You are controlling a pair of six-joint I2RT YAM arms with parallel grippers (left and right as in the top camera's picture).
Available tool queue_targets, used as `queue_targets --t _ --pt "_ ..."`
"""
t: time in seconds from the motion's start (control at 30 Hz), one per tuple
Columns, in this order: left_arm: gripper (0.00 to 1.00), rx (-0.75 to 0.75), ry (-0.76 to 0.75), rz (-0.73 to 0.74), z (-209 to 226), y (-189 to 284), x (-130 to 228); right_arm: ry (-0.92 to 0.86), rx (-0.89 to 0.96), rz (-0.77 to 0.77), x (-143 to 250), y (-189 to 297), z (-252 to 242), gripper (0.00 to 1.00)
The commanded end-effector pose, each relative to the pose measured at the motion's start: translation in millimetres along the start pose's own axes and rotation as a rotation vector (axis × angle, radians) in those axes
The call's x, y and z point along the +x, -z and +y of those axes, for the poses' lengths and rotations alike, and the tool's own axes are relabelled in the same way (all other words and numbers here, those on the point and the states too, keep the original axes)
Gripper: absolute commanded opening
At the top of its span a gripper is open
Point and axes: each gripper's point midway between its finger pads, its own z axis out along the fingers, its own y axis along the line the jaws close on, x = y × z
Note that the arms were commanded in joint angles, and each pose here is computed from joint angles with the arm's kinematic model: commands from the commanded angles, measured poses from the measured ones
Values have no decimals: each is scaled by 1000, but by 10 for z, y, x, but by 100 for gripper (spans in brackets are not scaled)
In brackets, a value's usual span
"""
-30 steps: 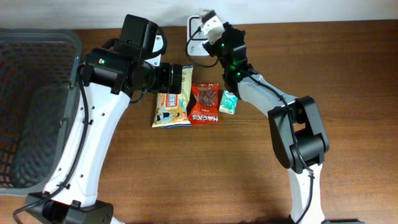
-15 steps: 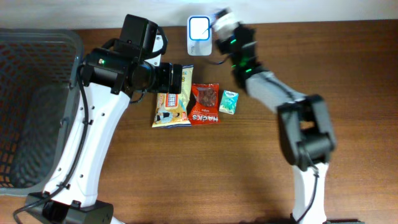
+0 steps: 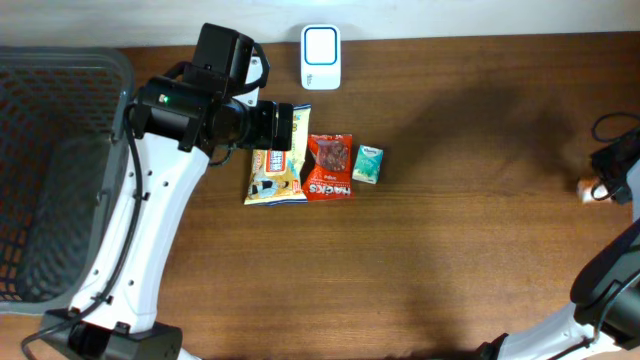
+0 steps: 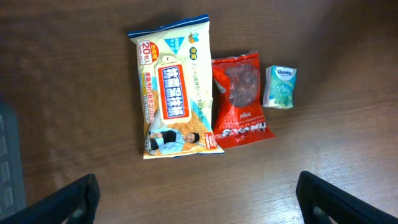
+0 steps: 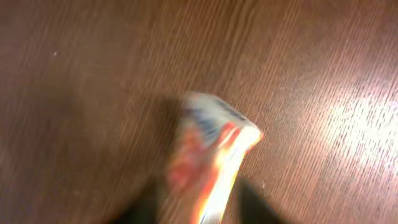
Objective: Scan the item barcode
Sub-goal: 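Place the orange pack at the right edge of the table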
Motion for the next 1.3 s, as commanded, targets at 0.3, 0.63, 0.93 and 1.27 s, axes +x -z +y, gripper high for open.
queue_targets --t 0.3,0.63,0.93,1.27 --pt "99 -4 -13 -17 9 54 -18 433 -782 273 964 1883 968 99" --pt "99 -4 -13 -17 9 54 -18 1006 -725 631 3088 1508 1646 99" --pt "99 -4 -13 -16 9 54 -17 808 -734 689 3524 1122 2124 63" --pt "99 -4 -13 -17 9 54 -18 1017 -521 346 3921 1082 2200 33"
